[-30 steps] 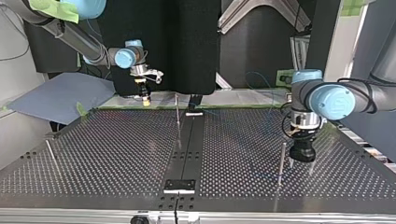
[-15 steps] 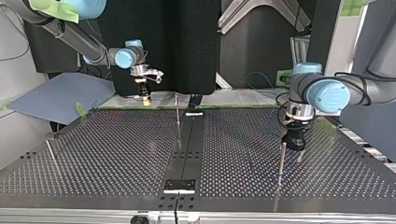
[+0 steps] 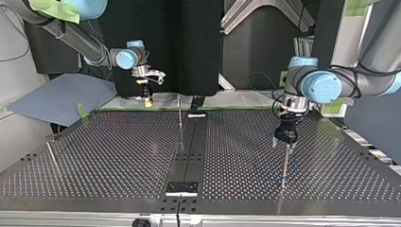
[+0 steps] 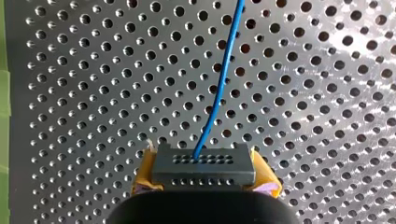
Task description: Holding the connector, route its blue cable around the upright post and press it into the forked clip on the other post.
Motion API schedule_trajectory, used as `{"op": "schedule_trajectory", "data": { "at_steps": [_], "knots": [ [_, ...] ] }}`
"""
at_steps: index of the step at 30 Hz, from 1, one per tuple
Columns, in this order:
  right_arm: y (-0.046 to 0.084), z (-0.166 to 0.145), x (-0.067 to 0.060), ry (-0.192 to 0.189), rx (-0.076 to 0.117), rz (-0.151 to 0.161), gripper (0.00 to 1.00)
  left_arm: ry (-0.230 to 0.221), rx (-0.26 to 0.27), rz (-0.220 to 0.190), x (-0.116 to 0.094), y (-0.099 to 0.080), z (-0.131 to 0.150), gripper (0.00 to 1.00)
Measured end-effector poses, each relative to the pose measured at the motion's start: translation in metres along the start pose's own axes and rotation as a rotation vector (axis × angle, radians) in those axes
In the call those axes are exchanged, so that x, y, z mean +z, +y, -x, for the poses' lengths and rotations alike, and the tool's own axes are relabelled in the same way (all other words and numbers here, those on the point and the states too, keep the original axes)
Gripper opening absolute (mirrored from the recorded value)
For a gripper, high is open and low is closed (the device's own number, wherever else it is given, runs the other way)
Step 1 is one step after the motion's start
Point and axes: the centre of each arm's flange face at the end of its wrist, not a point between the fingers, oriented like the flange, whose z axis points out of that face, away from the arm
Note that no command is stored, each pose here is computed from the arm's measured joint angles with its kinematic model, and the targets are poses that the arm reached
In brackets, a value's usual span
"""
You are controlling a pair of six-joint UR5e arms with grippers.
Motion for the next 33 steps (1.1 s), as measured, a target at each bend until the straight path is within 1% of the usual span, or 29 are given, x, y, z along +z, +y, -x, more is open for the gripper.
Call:
{"op": "schedule_trajectory", "data": {
  "at_steps": [3, 7, 13, 18, 26, 29, 33],
  "knots": [
    [0.001, 0.000, 0.000, 0.000, 0.002, 0.002, 0.00, -0.001, 0.008, 0.018, -0.003, 0.003, -0.004, 1.00],
    [0.002, 0.001, 0.000, 0.000, 0.005, 0.003, 0.00, 0.014, 0.027, 0.045, -0.011, 0.011, -0.013, 1.00],
    [0.000, 0.001, 0.000, -0.001, 0.006, 0.000, 0.00, 0.043, 0.033, 0.067, -0.023, 0.020, -0.028, 1.00],
    [-0.002, 0.001, -0.001, -0.001, 0.006, -0.003, 0.00, 0.059, 0.042, 0.084, -0.031, 0.027, -0.038, 1.00],
    [-0.003, 0.002, -0.001, -0.002, 0.006, -0.004, 0.00, 0.068, 0.071, 0.116, -0.048, 0.040, -0.056, 1.00],
    [-0.003, 0.003, -0.001, -0.002, 0.006, -0.005, 0.00, 0.074, 0.084, 0.123, -0.053, 0.042, -0.061, 1.00],
    [-0.003, 0.004, -0.001, -0.004, 0.007, -0.006, 0.00, 0.071, 0.103, 0.141, -0.058, 0.043, -0.066, 1.00]
  ]
}}
